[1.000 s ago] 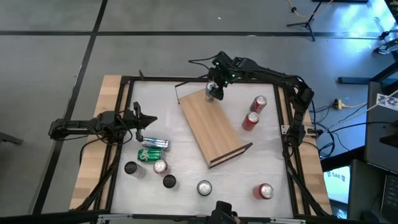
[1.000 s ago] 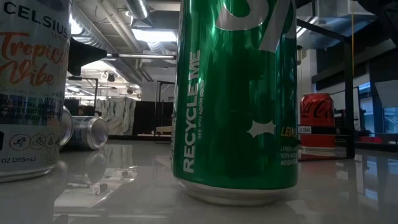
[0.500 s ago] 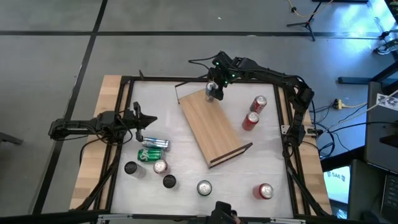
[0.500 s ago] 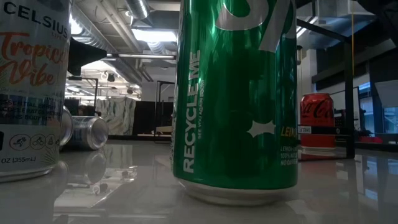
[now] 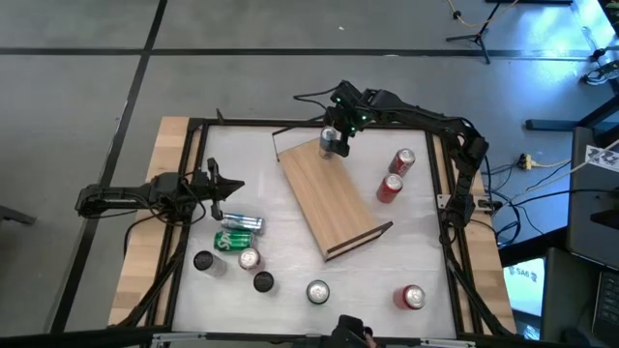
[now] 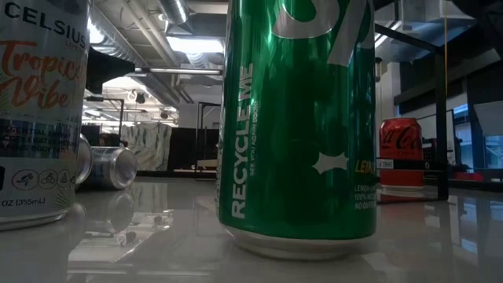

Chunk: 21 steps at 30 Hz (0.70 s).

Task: Place canned beverage on shelf
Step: Put the blue soda can on the shelf aligned with the other blue soda can

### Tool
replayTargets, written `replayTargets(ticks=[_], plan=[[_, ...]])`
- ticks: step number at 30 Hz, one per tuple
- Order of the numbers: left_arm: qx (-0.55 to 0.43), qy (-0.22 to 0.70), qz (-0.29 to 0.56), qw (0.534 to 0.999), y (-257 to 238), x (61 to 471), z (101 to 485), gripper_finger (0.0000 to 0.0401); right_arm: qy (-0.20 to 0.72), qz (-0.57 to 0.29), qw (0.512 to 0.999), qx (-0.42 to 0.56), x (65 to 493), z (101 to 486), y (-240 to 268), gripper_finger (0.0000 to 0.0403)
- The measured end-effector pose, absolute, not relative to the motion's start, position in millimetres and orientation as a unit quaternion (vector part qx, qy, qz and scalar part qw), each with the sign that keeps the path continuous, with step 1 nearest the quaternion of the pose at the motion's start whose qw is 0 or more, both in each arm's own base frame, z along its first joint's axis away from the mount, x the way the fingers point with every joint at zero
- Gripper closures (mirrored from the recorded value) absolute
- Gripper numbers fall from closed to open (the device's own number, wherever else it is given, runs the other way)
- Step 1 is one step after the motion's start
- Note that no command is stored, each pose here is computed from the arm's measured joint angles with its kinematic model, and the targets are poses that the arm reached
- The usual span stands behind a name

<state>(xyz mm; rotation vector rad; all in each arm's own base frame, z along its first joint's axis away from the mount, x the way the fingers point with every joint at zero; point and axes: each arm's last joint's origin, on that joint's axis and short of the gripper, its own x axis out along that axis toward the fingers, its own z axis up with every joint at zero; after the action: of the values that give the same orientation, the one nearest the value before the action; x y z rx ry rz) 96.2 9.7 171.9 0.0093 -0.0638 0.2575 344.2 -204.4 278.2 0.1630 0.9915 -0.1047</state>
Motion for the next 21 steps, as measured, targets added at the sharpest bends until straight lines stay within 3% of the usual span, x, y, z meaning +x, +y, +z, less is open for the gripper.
replayTargets(ticks=[11, 21], plan=[[-0.022, -0.096, 0.124, 0.987, 9.5, 94.7, 183.6, 0.0396, 0.459, -0.057, 0.884, 0.068, 321.8, 314.8, -190.6, 0.001], [-0.069, -0.127, 0.141, 0.98, 10.8, 93.4, 188.1, 0.0271, 0.411, -0.07, 0.906, 0.077, 285.5, 366.2, -167.4, 0.001]])
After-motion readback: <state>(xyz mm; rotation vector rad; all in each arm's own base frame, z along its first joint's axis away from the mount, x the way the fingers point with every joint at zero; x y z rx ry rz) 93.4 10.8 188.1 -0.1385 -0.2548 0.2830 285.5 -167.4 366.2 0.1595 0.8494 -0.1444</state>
